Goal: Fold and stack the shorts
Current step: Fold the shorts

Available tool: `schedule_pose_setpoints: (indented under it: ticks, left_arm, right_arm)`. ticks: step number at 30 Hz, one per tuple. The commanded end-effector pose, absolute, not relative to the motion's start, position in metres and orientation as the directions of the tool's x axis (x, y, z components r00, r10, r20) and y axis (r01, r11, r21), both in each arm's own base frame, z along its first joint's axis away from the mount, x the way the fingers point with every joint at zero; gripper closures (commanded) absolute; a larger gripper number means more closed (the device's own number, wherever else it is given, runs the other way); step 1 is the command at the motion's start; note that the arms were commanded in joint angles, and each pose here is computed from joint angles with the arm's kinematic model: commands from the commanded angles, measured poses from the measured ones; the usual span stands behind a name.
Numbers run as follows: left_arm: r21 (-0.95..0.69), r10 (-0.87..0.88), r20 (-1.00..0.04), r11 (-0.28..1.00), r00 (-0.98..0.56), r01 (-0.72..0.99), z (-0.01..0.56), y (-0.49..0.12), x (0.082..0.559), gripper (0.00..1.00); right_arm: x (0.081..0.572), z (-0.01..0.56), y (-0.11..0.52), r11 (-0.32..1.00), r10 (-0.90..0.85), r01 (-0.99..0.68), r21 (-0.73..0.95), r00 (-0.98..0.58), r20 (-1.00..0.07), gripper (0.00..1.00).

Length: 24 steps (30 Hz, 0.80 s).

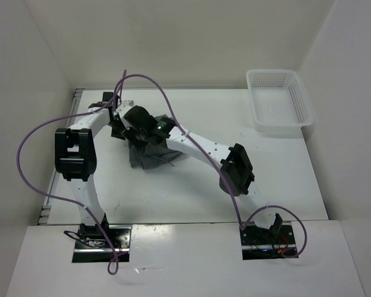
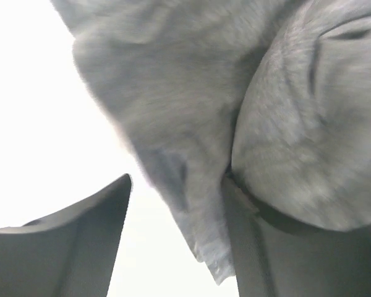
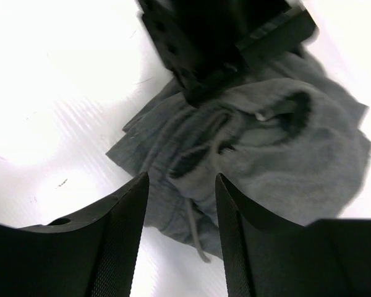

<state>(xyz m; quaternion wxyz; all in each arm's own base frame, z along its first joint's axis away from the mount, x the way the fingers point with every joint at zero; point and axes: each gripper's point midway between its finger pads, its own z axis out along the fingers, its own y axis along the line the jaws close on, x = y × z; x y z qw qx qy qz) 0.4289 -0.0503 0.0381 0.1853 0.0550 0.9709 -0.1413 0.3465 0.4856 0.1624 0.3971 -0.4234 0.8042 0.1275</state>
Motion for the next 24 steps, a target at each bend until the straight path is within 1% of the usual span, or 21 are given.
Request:
schedule_pose_setpoints:
  ticks: [1,3,4,5,6,8,10,11,14,15,17,18,19,20,22,24]
  left_arm:
    - [-0.163,0.057,-0.524,0.973,-0.85,0.166,0.099,-0.03,0.445,0.29]
    - [-0.156,0.058,-0.554,0.973,-0.83,0.172,0.113,-0.03,0.448,0.25]
    - [-0.152,0.058,-0.572,0.973,-0.818,0.175,0.122,-0.03,0.451,0.21]
    - [-0.151,0.058,-0.579,0.973,-0.813,0.177,0.126,-0.03,0.451,0.2]
    - [-0.15,0.058,-0.583,0.973,-0.81,0.177,0.13,-0.03,0.452,0.2]
    - [-0.146,0.05,-0.598,0.975,-0.8,0.17,0.137,-0.025,0.454,0.18]
    - [-0.18,0.039,-0.615,0.965,-0.787,0.189,0.153,-0.028,0.45,0.18]
    - [-0.205,0.039,-0.623,0.956,-0.781,0.211,0.161,-0.034,0.448,0.18]
    - [-0.322,0.024,-0.586,0.91,-0.81,0.26,0.172,-0.052,0.426,0.21]
    - [-0.348,0.022,-0.54,0.904,-0.841,0.247,0.164,-0.054,0.417,0.21]
    - [-0.371,0.02,-0.494,0.899,-0.869,0.231,0.148,-0.056,0.409,0.21]
    - [-0.42,0.017,-0.448,0.879,-0.894,0.227,0.135,-0.063,0.4,0.21]
    - [-0.453,0.015,-0.441,0.859,-0.897,0.237,0.135,-0.069,0.397,0.14]
    - [-0.484,0.014,-0.435,0.84,-0.9,0.247,0.136,-0.075,0.394,0.1]
    - [-0.52,0.012,-0.452,0.809,-0.892,0.274,0.139,-0.083,0.395,0.0]
    - [-0.524,0.022,-0.469,0.798,-0.883,0.298,0.139,-0.09,0.395,0.0]
  right_arm:
    - [0.373,0.262,0.455,0.716,-0.414,-0.686,-0.129,-0.267,-0.87,0.48]
    - [0.388,0.273,0.43,0.765,-0.365,-0.635,-0.102,-0.299,-0.882,0.49]
    - [0.388,0.296,0.415,0.784,-0.322,-0.615,-0.082,-0.29,-0.901,0.5]
    - [0.388,0.282,0.404,0.79,-0.329,-0.608,-0.075,-0.318,-0.889,0.5]
    - [0.396,0.282,0.385,0.811,-0.305,-0.582,-0.057,-0.338,-0.891,0.5]
    - [0.388,0.266,0.357,0.809,-0.314,-0.587,-0.041,-0.373,-0.873,0.5]
    - [0.395,0.251,0.331,0.833,-0.289,-0.553,-0.009,-0.42,-0.861,0.5]
    - [0.393,0.232,0.322,0.837,-0.3,-0.547,0.001,-0.46,-0.836,0.5]
    - [0.398,0.194,0.302,0.84,-0.299,-0.539,0.056,-0.547,-0.782,0.5]
    - [0.405,0.189,0.298,0.842,-0.288,-0.534,0.07,-0.556,-0.78,0.5]
    - [0.407,0.174,0.299,0.83,-0.279,-0.545,0.119,-0.59,-0.758,0.5]
    - [0.41,0.159,0.301,0.826,-0.274,-0.545,0.148,-0.616,-0.738,0.48]
    - [0.417,0.157,0.299,0.822,-0.264,-0.544,0.168,-0.625,-0.735,0.46]
    - [0.415,0.143,0.302,0.808,-0.264,-0.551,0.209,-0.655,-0.708,0.44]
    - [0.419,0.141,0.304,0.795,-0.24,-0.55,0.256,-0.673,-0.7,0.37]
    - [0.416,0.139,0.309,0.756,-0.23,-0.568,0.325,-0.696,-0.68,0.31]
